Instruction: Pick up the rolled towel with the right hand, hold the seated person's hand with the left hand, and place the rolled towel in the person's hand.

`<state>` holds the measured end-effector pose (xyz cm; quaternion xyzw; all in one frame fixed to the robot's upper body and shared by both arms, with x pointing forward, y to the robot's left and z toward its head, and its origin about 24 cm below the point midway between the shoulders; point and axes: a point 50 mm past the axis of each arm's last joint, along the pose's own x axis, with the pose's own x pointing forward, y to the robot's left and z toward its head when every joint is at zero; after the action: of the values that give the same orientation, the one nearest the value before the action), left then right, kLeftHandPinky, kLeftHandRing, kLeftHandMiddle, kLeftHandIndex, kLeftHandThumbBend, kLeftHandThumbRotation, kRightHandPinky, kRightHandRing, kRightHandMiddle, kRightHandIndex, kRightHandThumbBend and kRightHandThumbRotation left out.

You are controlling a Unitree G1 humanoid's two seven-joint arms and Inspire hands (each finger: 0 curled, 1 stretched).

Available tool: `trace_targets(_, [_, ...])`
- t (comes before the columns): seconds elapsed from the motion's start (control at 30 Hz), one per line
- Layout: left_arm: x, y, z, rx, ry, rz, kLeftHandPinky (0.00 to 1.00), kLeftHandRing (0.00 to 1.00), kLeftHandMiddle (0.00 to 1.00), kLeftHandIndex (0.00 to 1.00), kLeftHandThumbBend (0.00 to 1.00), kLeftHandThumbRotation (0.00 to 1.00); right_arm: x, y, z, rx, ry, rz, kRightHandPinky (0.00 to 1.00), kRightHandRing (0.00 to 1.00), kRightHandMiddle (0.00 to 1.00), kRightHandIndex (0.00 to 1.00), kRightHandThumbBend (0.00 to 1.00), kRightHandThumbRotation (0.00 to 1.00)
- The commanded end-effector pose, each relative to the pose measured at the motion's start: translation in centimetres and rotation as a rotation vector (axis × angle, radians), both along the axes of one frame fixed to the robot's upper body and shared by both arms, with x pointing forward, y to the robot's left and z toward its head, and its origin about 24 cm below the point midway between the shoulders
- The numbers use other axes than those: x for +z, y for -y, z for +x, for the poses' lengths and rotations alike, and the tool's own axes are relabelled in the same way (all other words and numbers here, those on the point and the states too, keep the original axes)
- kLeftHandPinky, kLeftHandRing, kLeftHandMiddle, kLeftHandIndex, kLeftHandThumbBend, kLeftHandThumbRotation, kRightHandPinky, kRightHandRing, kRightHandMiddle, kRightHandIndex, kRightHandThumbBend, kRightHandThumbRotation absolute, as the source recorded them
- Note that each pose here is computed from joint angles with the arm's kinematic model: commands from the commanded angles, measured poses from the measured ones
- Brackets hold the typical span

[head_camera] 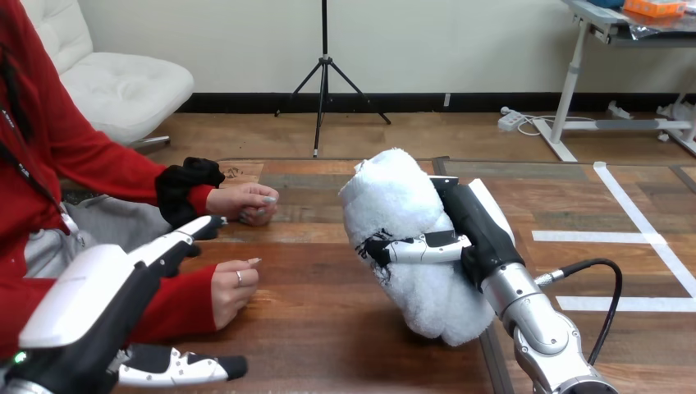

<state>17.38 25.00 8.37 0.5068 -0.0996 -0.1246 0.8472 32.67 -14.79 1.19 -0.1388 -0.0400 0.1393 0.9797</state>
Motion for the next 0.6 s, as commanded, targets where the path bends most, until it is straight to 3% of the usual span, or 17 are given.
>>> trace_targets(0.0, [1.4, -0.6, 1.5, 0.002, 0.08, 0.066, 0.78, 0.87, 0.9, 0.92, 1.0, 0.38, 3.3, 0.0, 1.3, -0.001, 0.161, 0.046, 0.18, 0.21, 0.33, 0.42, 0.86, 0.01])
trace_targets(0.3, [1.3, -1.3, 2.3, 0.019, 0.074, 0.129, 0.92, 0.94, 0.94, 0.94, 1.0, 0.37, 3.5, 0.2, 1.0, 0.01, 0.183, 0.058, 0.17, 0.2, 0.31, 0.43, 0.86, 0.01])
trace_targets(0.57, [1.2, -1.9, 2.9, 0.039, 0.059, 0.158, 0.95, 0.96, 0.96, 0.95, 1.0, 0.35, 3.7, 0.4, 0.8, 0.031, 0.202, 0.087, 0.17, 0.21, 0.32, 0.43, 0.85, 0.0])
